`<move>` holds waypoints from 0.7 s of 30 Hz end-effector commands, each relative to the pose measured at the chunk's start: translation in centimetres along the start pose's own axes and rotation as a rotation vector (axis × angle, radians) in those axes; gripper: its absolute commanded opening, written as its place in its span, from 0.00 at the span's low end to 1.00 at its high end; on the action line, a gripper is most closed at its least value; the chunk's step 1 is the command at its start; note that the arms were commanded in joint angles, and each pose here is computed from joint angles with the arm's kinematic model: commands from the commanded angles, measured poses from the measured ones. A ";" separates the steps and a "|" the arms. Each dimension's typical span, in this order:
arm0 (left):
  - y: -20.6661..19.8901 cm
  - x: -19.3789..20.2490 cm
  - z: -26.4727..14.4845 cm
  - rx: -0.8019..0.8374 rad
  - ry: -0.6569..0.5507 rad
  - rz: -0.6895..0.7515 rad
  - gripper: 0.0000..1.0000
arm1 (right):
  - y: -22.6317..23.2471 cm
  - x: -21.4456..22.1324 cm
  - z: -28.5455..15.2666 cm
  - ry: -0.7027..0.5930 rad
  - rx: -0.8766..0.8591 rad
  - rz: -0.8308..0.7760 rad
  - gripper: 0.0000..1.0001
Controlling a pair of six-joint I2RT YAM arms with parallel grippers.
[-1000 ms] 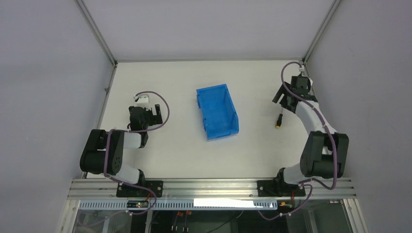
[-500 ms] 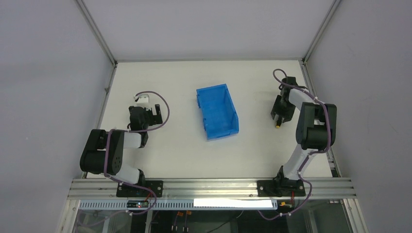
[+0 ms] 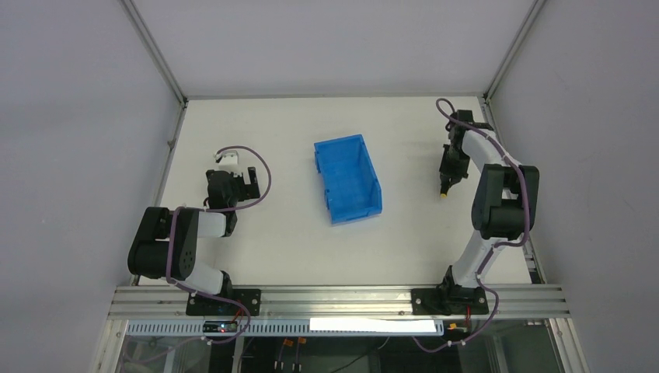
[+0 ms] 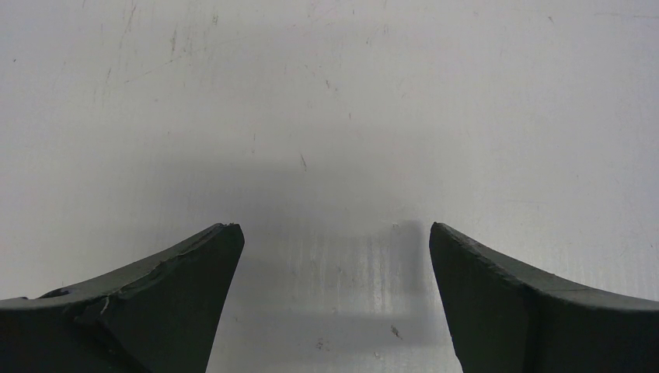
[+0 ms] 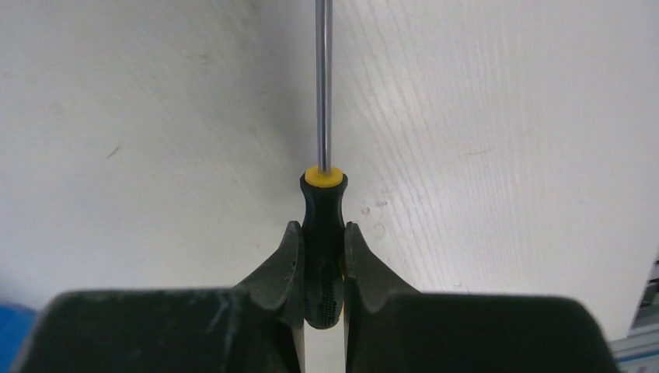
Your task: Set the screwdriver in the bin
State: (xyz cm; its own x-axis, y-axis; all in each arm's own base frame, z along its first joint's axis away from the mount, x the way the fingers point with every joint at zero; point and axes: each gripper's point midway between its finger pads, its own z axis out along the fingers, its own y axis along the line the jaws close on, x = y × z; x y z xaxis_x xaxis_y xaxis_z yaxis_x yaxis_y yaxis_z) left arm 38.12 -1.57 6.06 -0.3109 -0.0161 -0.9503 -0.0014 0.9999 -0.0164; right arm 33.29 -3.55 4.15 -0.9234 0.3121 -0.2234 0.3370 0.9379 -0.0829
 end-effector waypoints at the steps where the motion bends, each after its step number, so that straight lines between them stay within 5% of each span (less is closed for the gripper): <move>1: 0.0 -2.1 0.6 0.010 -0.063 -0.026 1.00 | 0.5 -3.1 -7.7 -0.117 -0.013 -0.094 0.00; 15: 0.0 -2.2 0.6 0.010 -0.065 -0.027 1.00 | 3.4 -4.3 -21.1 -0.196 -0.079 -0.242 0.00; 21: 0.0 -2.2 0.6 0.009 -0.065 -0.027 1.00 | 9.6 -3.0 -24.7 -0.258 -0.156 -0.348 0.00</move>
State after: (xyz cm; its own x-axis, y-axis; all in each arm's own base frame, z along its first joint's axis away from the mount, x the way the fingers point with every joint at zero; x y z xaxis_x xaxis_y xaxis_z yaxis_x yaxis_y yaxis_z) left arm 38.12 -1.57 6.06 -0.3109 -0.0161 -0.9503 -0.0014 0.9999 -0.0164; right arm 36.08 4.17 26.65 -0.8909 0.0126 -0.4541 0.0453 0.9971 -0.0612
